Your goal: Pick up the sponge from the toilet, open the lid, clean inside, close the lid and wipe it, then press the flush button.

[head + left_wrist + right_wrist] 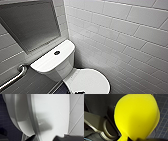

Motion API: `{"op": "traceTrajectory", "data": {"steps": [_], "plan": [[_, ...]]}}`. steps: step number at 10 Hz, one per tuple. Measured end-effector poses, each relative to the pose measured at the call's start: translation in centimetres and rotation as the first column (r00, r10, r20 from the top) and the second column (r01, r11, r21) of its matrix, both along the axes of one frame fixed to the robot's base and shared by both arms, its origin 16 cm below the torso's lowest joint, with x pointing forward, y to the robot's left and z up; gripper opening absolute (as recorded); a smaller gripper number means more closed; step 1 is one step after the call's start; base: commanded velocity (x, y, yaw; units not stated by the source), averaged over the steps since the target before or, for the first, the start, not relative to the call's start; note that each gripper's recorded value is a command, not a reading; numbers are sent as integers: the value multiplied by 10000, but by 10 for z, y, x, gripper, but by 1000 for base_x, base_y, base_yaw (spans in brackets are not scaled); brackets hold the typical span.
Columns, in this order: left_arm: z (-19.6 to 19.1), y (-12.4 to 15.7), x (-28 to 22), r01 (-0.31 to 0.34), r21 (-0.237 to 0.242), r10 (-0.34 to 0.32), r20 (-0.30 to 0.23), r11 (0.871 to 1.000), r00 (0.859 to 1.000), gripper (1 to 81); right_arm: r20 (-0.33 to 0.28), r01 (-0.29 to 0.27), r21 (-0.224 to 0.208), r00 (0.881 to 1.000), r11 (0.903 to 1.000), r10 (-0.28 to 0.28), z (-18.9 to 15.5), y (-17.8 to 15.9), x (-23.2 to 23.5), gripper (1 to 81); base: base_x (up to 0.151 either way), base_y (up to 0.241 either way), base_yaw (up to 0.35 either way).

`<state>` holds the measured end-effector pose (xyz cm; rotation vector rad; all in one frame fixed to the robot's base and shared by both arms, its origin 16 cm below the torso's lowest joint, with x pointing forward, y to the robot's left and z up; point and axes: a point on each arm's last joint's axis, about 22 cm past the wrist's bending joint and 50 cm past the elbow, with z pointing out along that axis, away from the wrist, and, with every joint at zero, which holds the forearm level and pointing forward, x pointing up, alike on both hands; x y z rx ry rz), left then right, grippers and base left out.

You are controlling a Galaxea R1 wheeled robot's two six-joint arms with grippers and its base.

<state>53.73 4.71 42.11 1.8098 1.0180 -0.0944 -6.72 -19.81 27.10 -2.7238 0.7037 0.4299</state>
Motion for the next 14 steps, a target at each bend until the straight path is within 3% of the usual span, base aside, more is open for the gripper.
{"op": "traceTrajectory", "data": {"steps": [6,11,14], "plan": [[14,28,14,-857,-218,854,-133,9961,9963,811,0,0,0,10000,10000,0,0,0,0,10,0,0,0],[36,57,29,-1755,-563,1743,-262,9829,9843,811,26,-4,9,10000,10000,4,0,0,1,10,0,0,0],[64,84,47,-2208,-568,2228,324,9737,9743,811,529,6,14,9986,10000,-7,-8,1,20,10,0,0,0]]}}
